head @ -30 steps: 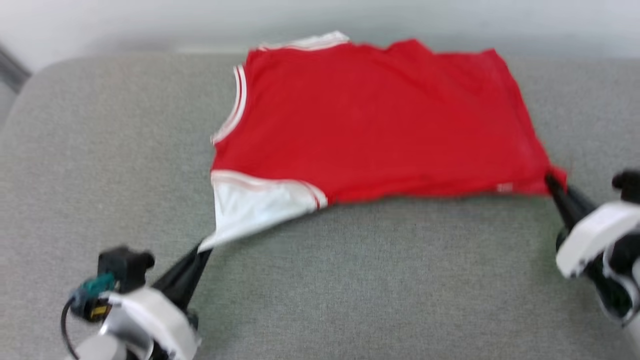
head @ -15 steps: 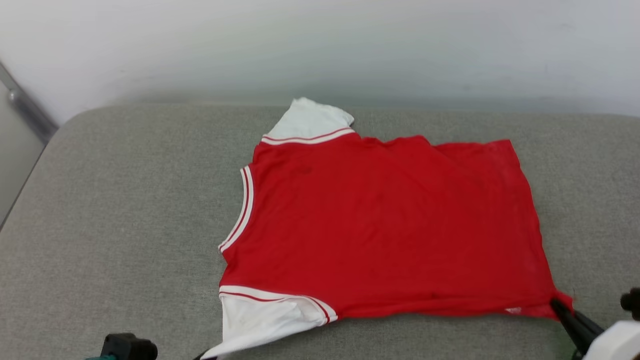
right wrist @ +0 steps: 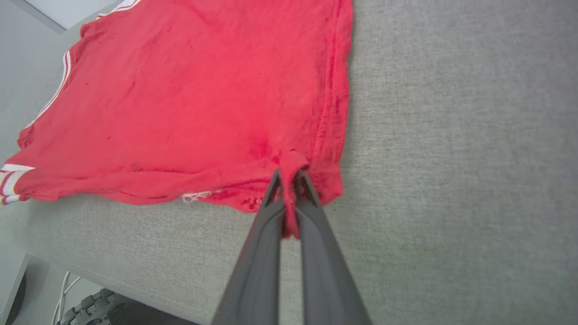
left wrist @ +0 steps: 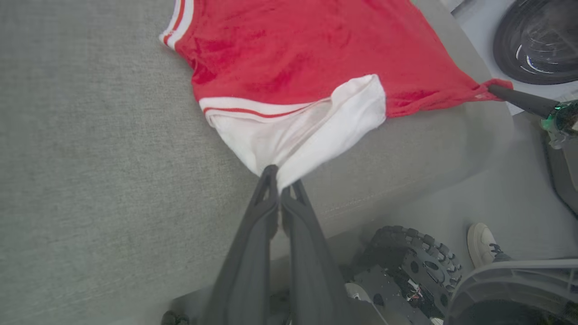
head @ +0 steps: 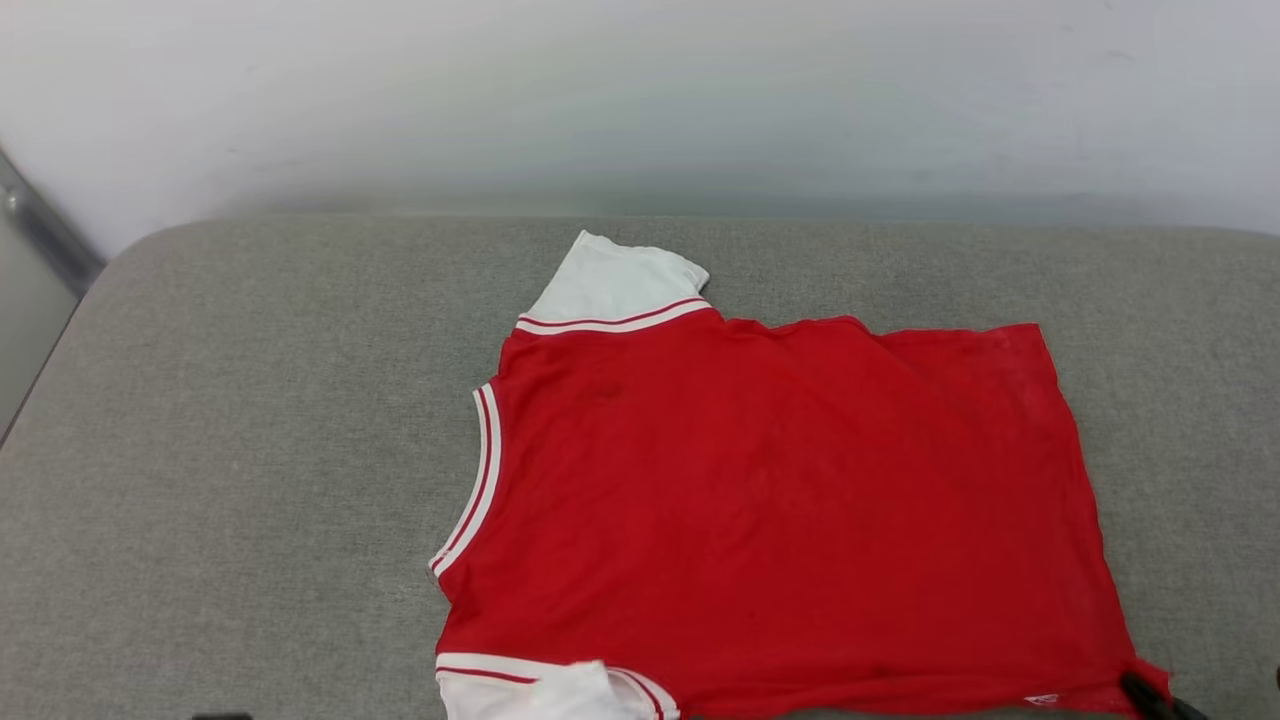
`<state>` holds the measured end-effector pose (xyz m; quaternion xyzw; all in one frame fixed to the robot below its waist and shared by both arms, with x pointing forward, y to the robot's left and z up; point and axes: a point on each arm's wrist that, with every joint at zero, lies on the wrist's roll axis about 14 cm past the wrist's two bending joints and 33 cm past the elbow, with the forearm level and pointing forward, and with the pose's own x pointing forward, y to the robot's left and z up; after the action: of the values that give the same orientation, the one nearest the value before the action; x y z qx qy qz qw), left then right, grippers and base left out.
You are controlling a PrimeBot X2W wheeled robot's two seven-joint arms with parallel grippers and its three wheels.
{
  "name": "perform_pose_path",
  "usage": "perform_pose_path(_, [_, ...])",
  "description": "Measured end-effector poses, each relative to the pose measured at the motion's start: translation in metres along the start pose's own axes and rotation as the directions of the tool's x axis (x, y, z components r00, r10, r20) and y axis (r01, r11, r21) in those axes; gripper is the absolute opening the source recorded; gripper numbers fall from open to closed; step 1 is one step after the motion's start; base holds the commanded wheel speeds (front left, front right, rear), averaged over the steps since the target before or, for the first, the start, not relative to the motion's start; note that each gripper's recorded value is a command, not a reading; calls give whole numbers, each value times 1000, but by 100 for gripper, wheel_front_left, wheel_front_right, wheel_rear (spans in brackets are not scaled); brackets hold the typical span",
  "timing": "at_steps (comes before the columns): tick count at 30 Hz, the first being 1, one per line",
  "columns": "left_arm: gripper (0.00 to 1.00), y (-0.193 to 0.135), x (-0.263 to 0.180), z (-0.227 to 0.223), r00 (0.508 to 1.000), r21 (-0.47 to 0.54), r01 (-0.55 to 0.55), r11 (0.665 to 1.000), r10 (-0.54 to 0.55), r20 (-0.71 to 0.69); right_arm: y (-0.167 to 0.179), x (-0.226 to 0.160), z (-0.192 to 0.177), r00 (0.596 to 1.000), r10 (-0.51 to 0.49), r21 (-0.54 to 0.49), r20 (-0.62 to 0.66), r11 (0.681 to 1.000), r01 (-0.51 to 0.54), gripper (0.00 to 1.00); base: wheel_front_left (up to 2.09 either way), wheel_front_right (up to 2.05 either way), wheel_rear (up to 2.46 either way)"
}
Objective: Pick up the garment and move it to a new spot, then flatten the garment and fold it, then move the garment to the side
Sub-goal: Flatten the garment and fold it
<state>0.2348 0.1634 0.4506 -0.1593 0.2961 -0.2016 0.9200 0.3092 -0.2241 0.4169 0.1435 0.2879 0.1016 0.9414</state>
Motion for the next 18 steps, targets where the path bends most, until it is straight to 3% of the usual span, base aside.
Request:
perform_pose_path(8, [0,-3,21,67,977,92,39,995,-57,207,3,3,24,999,9,-10,34,1000,-9,0,0,0,0])
perform_pose_path(18, [0,19,66,117,961,180,34,983,-81,264,4,44,51,1000,10,-64,21,998,-8,0,0,0,0])
